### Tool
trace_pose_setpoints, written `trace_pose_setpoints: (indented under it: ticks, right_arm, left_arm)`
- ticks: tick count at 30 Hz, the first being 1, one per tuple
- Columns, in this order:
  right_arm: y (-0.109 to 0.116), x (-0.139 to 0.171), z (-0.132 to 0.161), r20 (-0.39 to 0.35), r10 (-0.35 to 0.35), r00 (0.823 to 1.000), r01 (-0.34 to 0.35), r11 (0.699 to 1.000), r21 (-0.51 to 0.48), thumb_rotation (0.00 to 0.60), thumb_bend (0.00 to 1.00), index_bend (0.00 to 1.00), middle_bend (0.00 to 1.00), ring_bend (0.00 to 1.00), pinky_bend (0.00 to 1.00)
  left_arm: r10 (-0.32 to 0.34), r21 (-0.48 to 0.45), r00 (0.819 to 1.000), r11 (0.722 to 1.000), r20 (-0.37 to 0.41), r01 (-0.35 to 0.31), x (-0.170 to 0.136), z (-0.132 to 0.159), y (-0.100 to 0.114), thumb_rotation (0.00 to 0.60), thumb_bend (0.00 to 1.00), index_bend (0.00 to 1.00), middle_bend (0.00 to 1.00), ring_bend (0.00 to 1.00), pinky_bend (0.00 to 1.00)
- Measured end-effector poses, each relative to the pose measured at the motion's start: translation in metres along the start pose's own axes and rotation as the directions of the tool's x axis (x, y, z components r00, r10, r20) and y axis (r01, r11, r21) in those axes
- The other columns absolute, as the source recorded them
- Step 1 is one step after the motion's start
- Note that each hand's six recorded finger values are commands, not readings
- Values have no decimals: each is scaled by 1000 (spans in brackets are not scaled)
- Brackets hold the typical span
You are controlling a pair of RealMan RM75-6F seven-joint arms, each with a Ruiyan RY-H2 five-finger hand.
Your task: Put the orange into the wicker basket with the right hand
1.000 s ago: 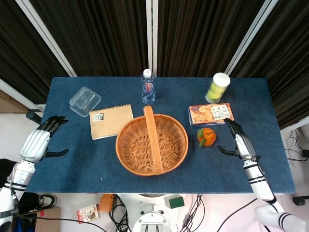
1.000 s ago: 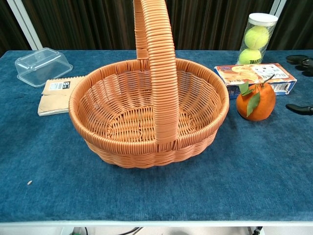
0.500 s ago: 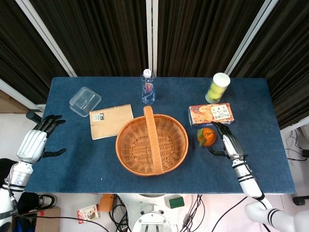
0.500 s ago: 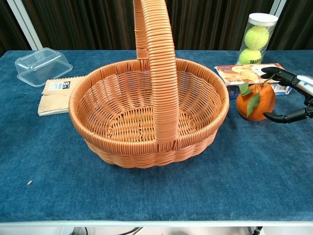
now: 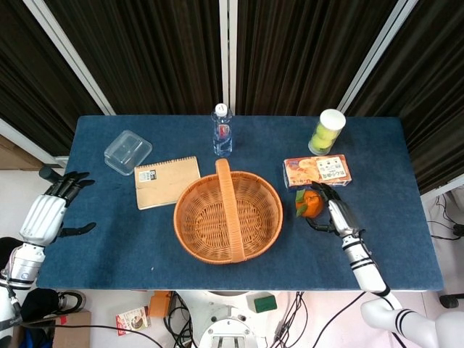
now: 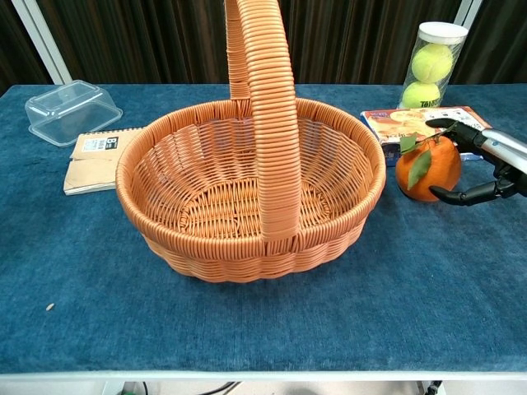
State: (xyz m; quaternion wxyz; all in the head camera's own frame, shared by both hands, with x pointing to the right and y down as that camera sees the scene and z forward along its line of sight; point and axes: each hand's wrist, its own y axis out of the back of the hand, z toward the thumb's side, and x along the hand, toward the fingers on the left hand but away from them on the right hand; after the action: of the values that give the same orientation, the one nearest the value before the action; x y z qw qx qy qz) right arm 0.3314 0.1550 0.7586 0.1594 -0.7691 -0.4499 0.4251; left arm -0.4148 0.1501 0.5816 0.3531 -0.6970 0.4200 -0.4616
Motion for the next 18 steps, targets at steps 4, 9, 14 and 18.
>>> trace_pose_setpoints:
  ticks: [4, 9, 14, 18]
  right_arm:
    - [0, 1, 0, 2, -9, 1000, 9, 1000, 4, 600, 357, 418, 229, 89, 152]
    - [3, 2, -1, 2, -30, 1000, 30, 1000, 8, 600, 396, 535, 299, 141, 173]
    - [13, 5, 4, -25, -69, 997, 68, 998, -10, 600, 402, 546, 306, 148, 179]
    - [30, 11, 15, -76, -122, 990, 120, 992, -36, 600, 402, 546, 306, 148, 180]
  left_arm:
    - [0, 0, 1000, 1000, -6, 0, -1, -1, 1, 600, 14, 209, 132, 78, 237]
    - [-8, -3, 1000, 1000, -7, 8, -1, -1, -1, 600, 14, 209, 132, 78, 237]
    - [-8, -5, 1000, 1000, -3, 8, -1, 1, -2, 600, 14, 209, 132, 78, 237]
    - [-8, -5, 1000, 1000, -7, 8, -2, 0, -1, 600, 14, 208, 132, 79, 237]
